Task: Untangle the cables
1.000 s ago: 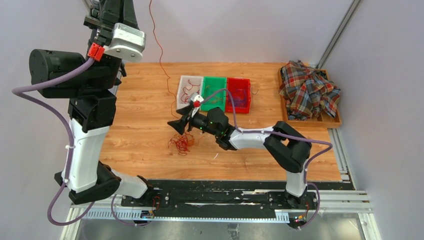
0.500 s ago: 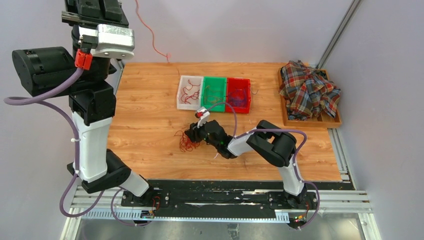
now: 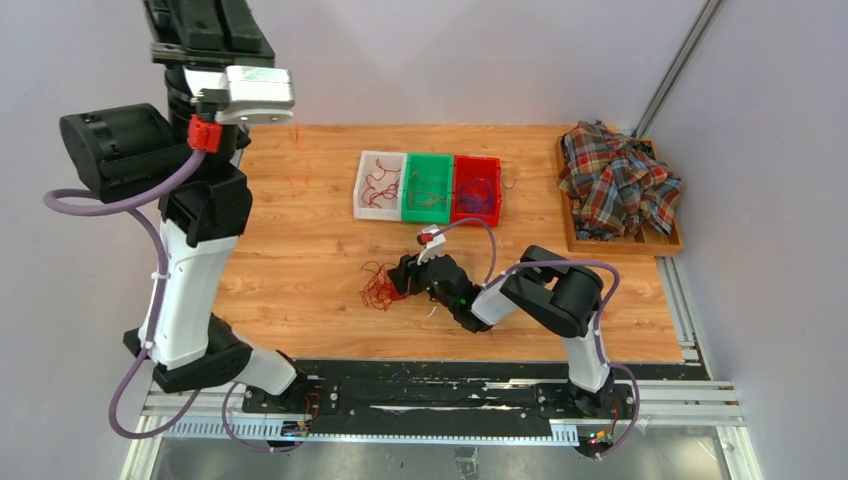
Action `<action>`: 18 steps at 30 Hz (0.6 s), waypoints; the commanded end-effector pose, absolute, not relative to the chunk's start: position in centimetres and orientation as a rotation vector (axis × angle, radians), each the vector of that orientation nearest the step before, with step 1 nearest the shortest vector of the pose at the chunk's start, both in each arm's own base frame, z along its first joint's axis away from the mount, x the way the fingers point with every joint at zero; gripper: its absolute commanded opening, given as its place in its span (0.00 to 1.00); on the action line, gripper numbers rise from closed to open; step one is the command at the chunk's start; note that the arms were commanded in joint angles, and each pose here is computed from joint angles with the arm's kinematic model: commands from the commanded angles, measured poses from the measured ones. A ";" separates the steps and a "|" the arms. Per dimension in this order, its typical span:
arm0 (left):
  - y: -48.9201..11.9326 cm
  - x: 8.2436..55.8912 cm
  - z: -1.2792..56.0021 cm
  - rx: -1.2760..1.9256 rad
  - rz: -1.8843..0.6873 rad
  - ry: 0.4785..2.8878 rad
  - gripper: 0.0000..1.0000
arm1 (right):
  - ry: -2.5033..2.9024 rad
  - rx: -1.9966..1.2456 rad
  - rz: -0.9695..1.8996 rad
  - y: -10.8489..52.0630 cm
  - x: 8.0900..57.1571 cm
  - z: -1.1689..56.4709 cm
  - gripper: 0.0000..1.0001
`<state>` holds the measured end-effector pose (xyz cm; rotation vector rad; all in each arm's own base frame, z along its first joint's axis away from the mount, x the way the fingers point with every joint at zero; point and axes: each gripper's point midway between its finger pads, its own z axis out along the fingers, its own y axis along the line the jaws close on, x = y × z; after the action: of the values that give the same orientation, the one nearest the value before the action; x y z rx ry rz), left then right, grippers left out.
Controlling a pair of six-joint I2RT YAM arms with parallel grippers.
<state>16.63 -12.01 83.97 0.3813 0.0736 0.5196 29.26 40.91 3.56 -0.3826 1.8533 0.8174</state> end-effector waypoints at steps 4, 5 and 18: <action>-14.5 20.4 78.8 0.504 0.481 0.216 0.01 | 1.674 -0.339 0.834 39.3 29.1 12.1 0.62; -14.8 20.9 78.1 0.517 0.465 0.234 0.00 | 1.655 -0.344 0.830 39.1 29.2 13.2 0.63; -20.5 25.3 68.2 0.733 0.253 0.417 0.00 | 1.486 -0.274 0.819 37.0 31.3 22.7 0.67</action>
<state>25.48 -19.84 69.45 0.7216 0.3973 0.3148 30.79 38.95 20.84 -0.3141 1.5322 0.8441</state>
